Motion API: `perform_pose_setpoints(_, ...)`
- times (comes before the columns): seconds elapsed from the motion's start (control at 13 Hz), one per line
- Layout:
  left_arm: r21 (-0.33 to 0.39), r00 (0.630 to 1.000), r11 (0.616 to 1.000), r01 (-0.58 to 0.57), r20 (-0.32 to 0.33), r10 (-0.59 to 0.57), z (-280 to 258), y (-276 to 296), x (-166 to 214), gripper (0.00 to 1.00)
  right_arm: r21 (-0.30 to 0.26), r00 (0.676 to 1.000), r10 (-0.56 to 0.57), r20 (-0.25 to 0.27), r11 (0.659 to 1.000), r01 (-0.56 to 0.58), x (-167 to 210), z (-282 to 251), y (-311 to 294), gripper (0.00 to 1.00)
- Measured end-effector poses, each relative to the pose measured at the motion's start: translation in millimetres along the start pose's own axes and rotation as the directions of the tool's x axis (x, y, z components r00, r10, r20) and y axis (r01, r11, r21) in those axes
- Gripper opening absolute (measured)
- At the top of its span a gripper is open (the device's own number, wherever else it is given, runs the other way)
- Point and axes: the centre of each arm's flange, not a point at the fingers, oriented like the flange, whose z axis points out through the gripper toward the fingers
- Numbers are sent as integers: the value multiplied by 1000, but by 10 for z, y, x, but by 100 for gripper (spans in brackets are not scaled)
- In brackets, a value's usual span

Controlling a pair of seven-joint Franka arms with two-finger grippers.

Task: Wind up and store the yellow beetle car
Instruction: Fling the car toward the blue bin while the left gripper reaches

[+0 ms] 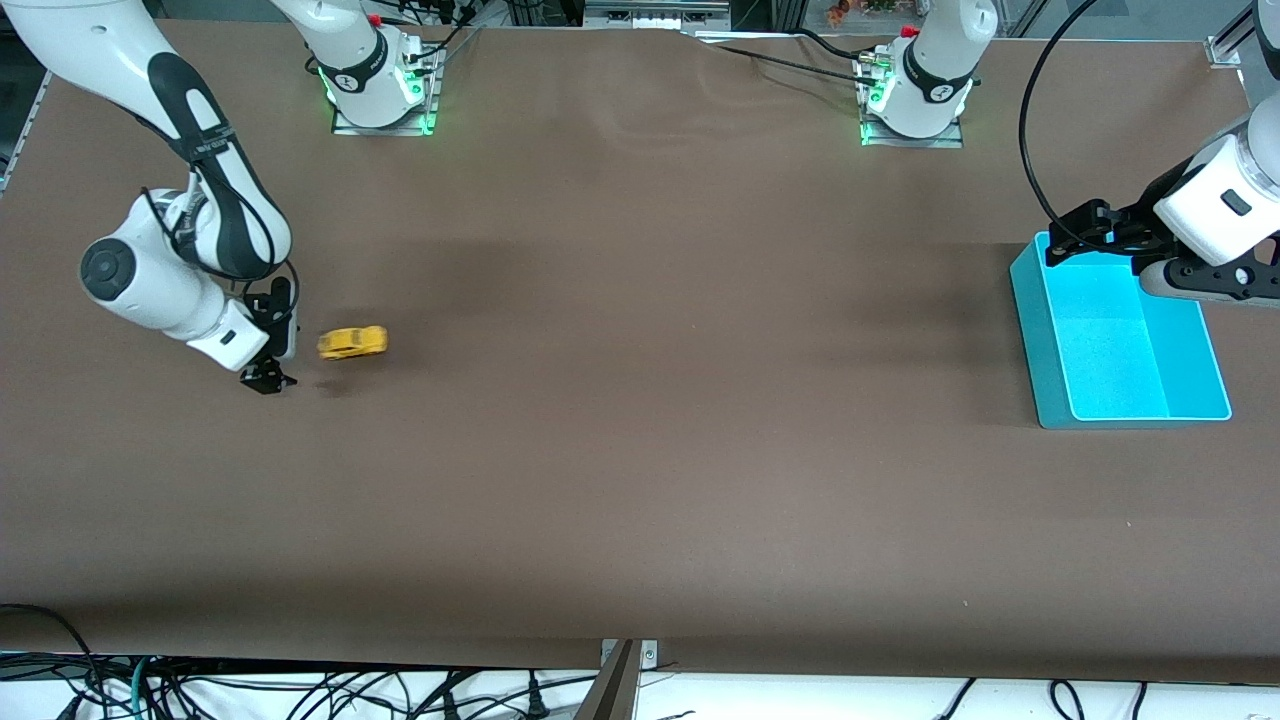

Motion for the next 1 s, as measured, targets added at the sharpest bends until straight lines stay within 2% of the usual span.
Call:
perform_pose_setpoints(0.15,0,1000,1000,0,0,0,0,0,0,100,24,1000,10,-15,1000,-9,116,-411,197,100)
perform_pose_setpoints(0.31,0,1000,1000,0,0,0,0,0,0,100,22,998,59,-13,998,-59,151,-966,306,100)
perform_pose_setpoints(0.54,0,1000,1000,-5,10,5,34,27,12,100,-47,972,236,-4,971,-236,226,-1921,234,100)
perform_pose_setpoints(0.77,0,999,1000,-7,34,7,128,39,50,100,-117,909,417,-19,902,-416,338,-2663,-25,100)
perform_pose_setpoints(1.0,-2,997,1000,-16,72,16,211,52,52,100,-135,807,588,-45,797,-588,394,-3077,-259,100)
